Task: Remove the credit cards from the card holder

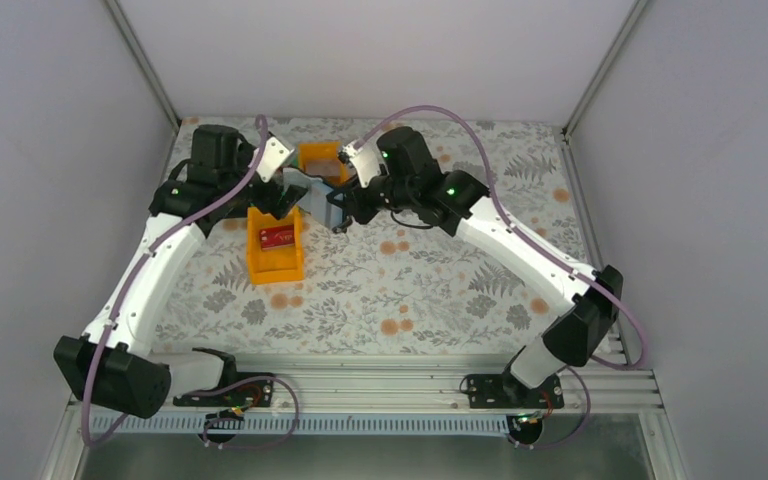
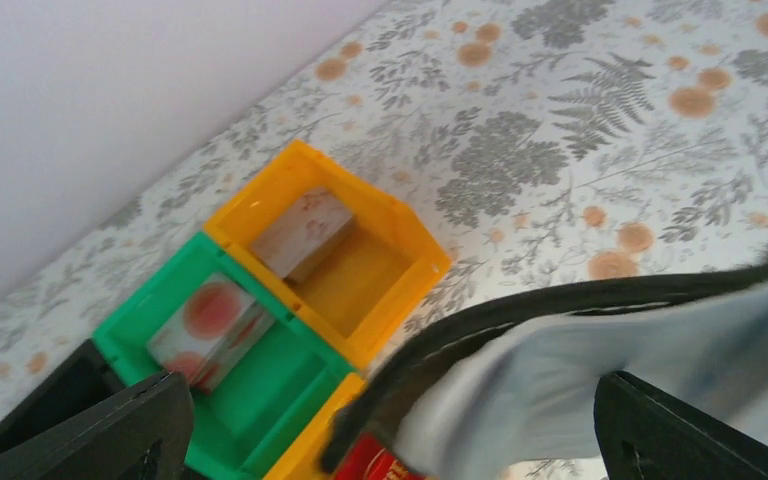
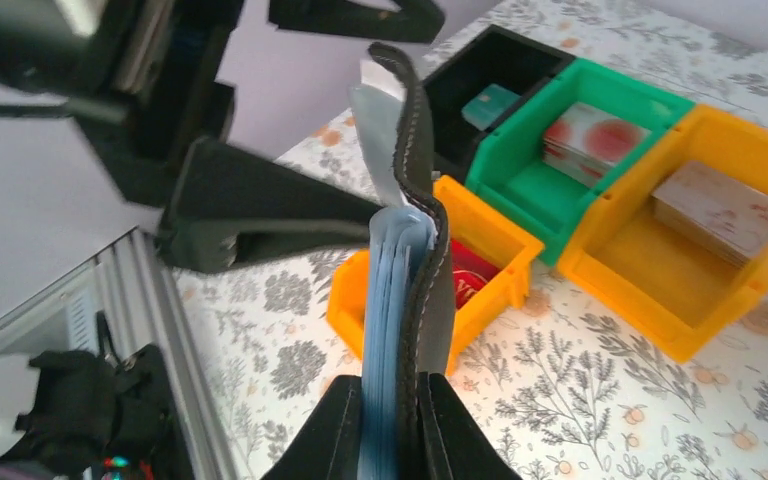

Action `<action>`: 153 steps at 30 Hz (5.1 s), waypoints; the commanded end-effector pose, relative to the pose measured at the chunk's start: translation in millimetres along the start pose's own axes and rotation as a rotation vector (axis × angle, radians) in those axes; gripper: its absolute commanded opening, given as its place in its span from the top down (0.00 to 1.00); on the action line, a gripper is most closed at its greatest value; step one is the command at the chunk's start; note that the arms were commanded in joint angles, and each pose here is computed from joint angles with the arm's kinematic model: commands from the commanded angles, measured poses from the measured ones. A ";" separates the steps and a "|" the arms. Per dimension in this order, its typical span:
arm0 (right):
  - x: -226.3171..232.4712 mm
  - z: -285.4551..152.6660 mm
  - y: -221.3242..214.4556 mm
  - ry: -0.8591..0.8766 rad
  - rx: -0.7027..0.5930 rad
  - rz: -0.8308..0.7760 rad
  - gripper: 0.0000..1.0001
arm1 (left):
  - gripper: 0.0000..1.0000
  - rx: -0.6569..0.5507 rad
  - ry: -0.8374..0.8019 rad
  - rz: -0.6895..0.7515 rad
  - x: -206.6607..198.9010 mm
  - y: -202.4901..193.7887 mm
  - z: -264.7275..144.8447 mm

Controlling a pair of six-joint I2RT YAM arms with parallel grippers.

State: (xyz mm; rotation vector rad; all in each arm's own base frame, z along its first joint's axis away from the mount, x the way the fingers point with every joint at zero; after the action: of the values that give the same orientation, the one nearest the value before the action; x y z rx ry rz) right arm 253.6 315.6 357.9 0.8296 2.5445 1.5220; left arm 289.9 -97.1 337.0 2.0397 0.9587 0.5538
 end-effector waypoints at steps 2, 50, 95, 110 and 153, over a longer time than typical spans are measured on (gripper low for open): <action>35.6 -34.6 8.8 0.273 -0.097 -0.182 0.96 | 0.00 -0.037 0.136 0.068 8.6 7.7 -17.3; 15.3 -61.0 15.1 0.152 -0.139 -0.341 0.96 | 0.00 -0.310 -0.490 0.173 -95.2 -29.5 -133.7; 25.8 -86.9 32.9 0.041 -0.261 -0.329 0.30 | 0.98 -0.441 -0.373 -0.492 -76.5 -62.1 -97.6; 47.1 -65.9 29.2 0.298 -0.272 -0.277 0.41 | 0.98 -0.521 -0.309 -0.635 -61.7 -98.5 -80.0; 46.0 -46.1 -10.3 0.647 -0.223 -0.567 0.06 | 0.98 -0.640 -0.613 0.097 -104.2 -68.5 -133.5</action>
State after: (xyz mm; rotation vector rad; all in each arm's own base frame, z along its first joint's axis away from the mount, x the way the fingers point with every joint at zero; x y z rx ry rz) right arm 216.0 298.2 378.7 -0.3118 2.5588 1.9667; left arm 110.6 -88.2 346.4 1.5305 0.3255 0.1731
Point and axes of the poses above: each gripper's point midway between its finger pads, its own z axis out along the fingers, its own x axis along the line the jaws close on, y = z × x, the point moved 8 cm from there along -z, back along the fingers, and after that the axes turned 6 degrees about -z, right-handed, at the moved point
